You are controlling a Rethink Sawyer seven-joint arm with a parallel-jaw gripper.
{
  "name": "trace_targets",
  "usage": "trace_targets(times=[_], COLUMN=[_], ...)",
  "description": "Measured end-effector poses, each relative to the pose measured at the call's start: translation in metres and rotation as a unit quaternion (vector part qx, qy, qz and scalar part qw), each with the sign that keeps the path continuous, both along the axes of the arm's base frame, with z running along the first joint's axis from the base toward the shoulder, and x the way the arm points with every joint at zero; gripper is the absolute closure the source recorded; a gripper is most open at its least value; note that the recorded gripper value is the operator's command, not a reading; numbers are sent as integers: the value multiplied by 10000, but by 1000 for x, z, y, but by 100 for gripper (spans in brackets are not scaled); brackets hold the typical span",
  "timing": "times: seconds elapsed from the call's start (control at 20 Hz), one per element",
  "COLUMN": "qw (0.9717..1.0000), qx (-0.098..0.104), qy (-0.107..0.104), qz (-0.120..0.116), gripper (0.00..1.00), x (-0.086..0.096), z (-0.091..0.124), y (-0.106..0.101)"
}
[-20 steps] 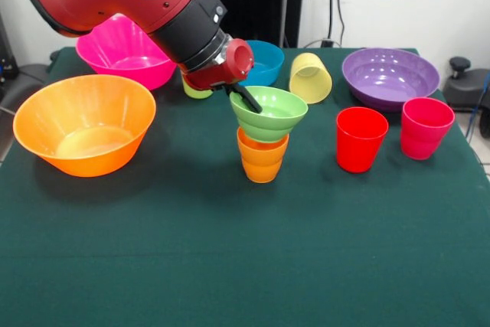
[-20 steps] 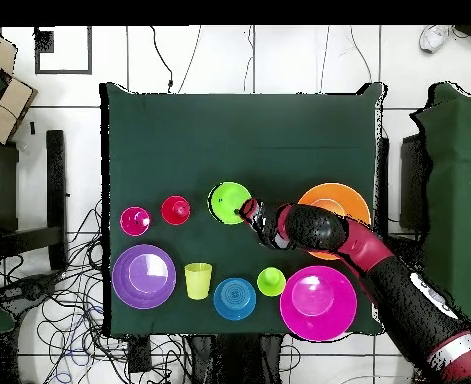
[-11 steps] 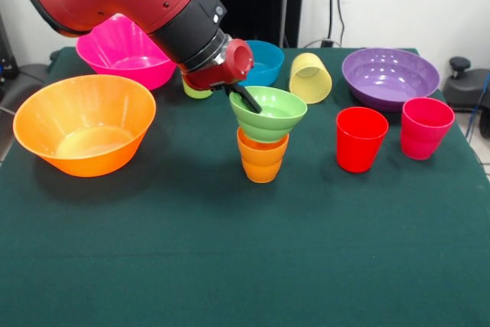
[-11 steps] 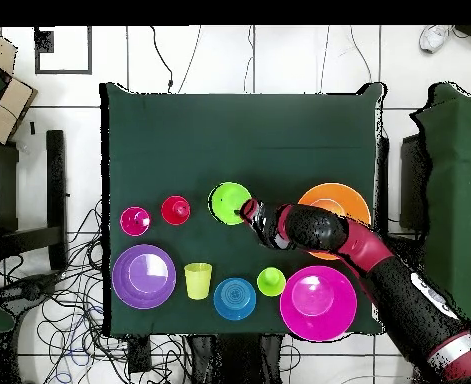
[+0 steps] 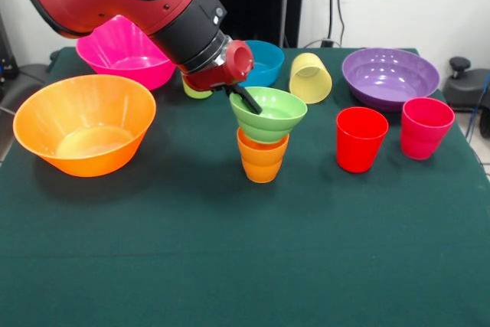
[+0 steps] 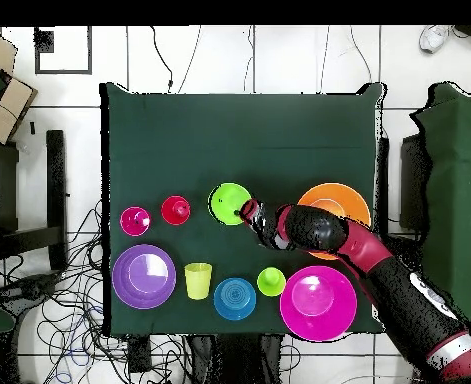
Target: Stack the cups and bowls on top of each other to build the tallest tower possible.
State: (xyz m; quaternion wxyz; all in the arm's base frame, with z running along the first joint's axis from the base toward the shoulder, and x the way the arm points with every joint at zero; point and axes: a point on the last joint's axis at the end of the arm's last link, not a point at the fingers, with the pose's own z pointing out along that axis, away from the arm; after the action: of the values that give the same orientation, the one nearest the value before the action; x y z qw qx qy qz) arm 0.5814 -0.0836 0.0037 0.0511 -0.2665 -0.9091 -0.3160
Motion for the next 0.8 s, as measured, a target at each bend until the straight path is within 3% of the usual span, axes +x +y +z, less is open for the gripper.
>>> trace_targets(times=[0.8], qw=[9999], qx=[-38], qy=[49], qz=[96], gripper=[100], x=[-11], z=[-12], y=[2])
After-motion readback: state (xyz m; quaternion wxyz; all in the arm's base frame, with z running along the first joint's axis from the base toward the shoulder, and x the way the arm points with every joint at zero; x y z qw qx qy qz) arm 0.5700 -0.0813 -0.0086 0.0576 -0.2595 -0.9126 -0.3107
